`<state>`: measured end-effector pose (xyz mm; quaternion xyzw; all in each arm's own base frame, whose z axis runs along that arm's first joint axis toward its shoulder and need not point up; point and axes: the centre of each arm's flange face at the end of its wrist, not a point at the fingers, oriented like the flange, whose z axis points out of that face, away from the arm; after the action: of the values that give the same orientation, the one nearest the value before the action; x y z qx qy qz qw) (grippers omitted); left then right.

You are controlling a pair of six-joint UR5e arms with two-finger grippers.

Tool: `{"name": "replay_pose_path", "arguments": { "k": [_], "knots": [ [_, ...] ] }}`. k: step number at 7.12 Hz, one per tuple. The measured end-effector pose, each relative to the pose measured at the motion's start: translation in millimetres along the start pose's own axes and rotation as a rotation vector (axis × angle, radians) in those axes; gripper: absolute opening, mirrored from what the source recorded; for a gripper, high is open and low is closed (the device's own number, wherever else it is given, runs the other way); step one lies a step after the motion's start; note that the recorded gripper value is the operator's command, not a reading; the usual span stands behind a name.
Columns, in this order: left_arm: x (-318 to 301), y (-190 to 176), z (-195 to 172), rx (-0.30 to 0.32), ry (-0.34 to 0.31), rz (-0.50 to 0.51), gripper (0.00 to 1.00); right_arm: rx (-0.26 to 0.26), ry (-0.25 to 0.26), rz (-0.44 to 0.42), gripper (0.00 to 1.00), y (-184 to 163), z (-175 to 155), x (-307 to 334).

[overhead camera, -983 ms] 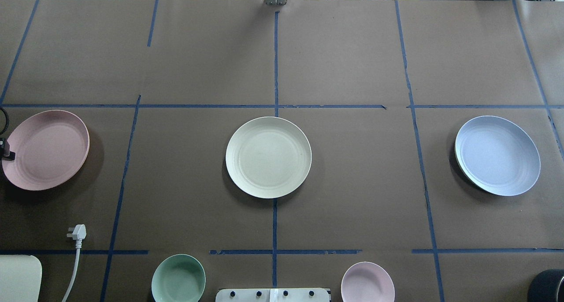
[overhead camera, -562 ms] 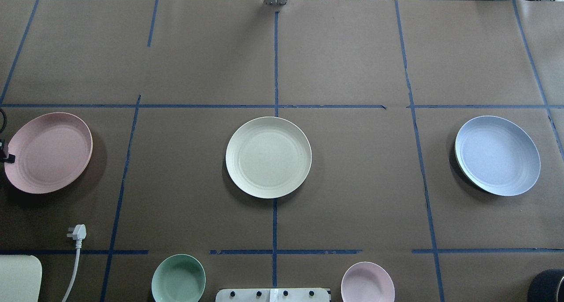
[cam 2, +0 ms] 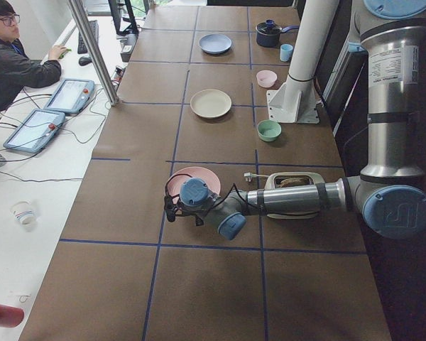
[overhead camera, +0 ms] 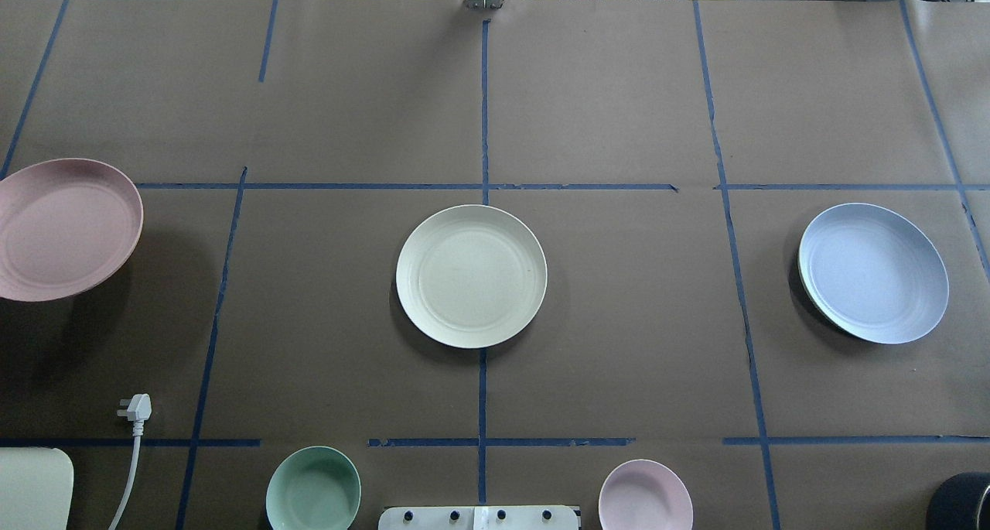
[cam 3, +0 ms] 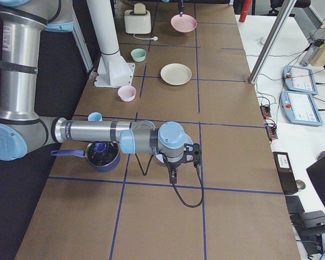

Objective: Stack three plates with pink and blue
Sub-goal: 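Carry the pink plate onto the cream plate while right gripper reaches blue plate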

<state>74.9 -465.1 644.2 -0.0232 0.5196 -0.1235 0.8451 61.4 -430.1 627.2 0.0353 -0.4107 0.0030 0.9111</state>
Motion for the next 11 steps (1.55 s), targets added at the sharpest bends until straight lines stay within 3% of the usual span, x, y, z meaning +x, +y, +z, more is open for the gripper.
{"name": "replay_pose_path", "arguments": {
  "k": [2,4,8,10,11],
  "knots": [
    [62.0,-21.2,-9.6,0.026,0.045,-0.007,0.00,0.003,-0.013,0.014,1.00,-10.7,13.3,-21.2],
    [153.6,-4.7,4.4,0.016,0.084,-0.067,0.00,0.027,-0.036,0.049,1.00,-25.7,35.7,-53.5],
    [329.7,72.9,73.6,0.011,0.126,-0.141,0.00,0.004,-0.059,0.024,1.00,-45.4,77.4,-116.4],
    [430.8,118.5,110.0,0.033,0.088,-0.198,0.00,0.001,-0.043,0.016,1.00,-54.7,94.4,-129.7],
    [461.3,146.4,131.5,0.042,0.075,-0.216,0.00,0.023,-0.034,0.026,1.00,-55.9,105.2,-135.1]
  ]
}}
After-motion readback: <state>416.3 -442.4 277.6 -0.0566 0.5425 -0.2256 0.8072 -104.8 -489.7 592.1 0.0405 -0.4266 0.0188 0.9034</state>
